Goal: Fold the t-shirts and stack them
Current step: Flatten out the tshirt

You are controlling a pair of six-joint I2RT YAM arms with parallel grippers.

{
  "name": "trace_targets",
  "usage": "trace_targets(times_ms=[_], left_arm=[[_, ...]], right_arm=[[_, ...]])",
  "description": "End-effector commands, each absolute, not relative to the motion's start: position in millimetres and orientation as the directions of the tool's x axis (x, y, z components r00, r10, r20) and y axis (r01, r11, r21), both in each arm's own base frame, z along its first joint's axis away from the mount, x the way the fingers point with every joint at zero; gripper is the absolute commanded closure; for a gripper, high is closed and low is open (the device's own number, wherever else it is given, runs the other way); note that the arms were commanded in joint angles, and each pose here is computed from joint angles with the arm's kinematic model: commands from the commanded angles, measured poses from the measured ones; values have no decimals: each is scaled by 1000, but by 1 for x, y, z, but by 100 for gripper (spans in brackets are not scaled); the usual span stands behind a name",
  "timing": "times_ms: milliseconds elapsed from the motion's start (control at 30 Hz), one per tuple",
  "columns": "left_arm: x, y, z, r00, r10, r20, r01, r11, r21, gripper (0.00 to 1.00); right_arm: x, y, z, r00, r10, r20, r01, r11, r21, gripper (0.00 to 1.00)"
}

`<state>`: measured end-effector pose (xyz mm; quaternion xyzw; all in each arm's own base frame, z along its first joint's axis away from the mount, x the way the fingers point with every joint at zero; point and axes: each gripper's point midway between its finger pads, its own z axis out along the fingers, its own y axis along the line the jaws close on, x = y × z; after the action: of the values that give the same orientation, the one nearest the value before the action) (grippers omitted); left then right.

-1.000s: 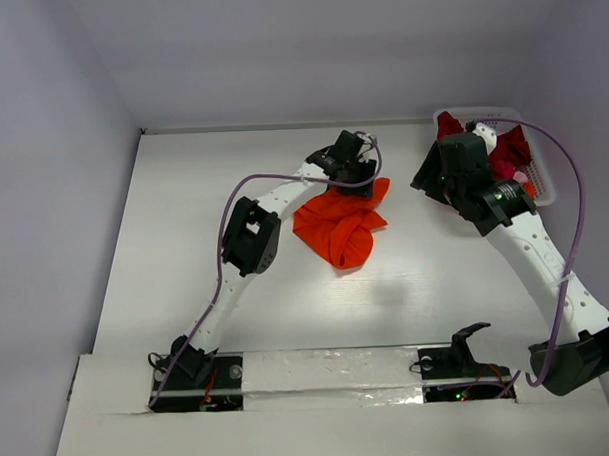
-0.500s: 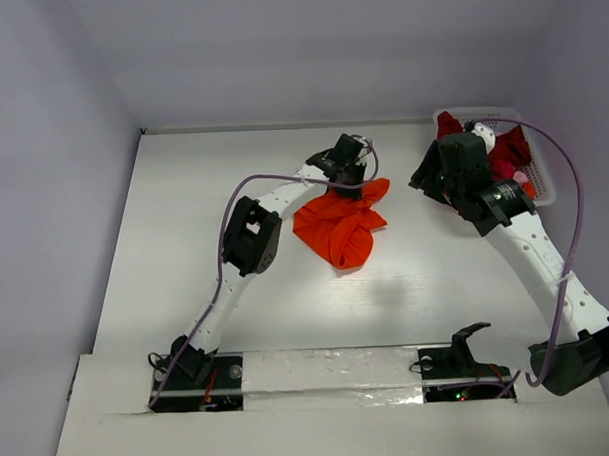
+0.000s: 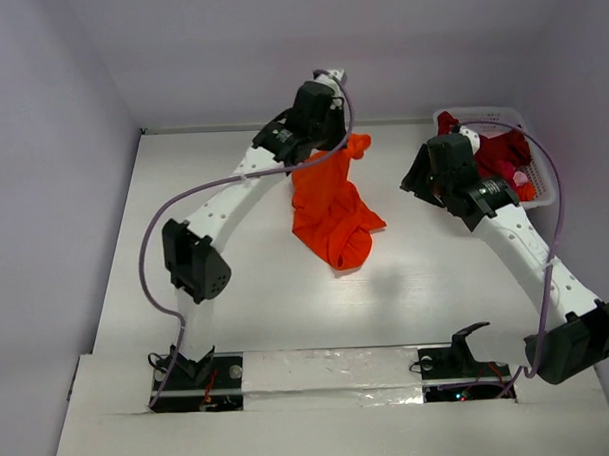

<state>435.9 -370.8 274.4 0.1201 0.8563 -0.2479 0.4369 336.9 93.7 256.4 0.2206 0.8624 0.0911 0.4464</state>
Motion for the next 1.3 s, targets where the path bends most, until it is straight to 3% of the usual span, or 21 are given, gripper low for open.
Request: trace_targets(times_ms=[0,133,533,1000,1267], left_arm=[[443,-331,315,-524,-113,-844,329,888,-322,100],[454,-279,325,-514,-190,-837,203,921,-333,100],[463,-132,252,-541,-354,-763,-175,935,-310,100],[449,-22,270,-381,-492,-783,-462,835,-300,100],[453,4,263,-364,-536,-762,-529,792,-304,100]], right_arm=[[352,104,264,-490,469,-735,257,883,392,40],[361,115,262,-519,450,-727,222,892,393,41],[380,143,271,-586,371,-721,89,913,398,41],[384,156,259,-627,349,-696,48,910,413,42],[387,165,244,-671,299,-678,4,916,400,43]])
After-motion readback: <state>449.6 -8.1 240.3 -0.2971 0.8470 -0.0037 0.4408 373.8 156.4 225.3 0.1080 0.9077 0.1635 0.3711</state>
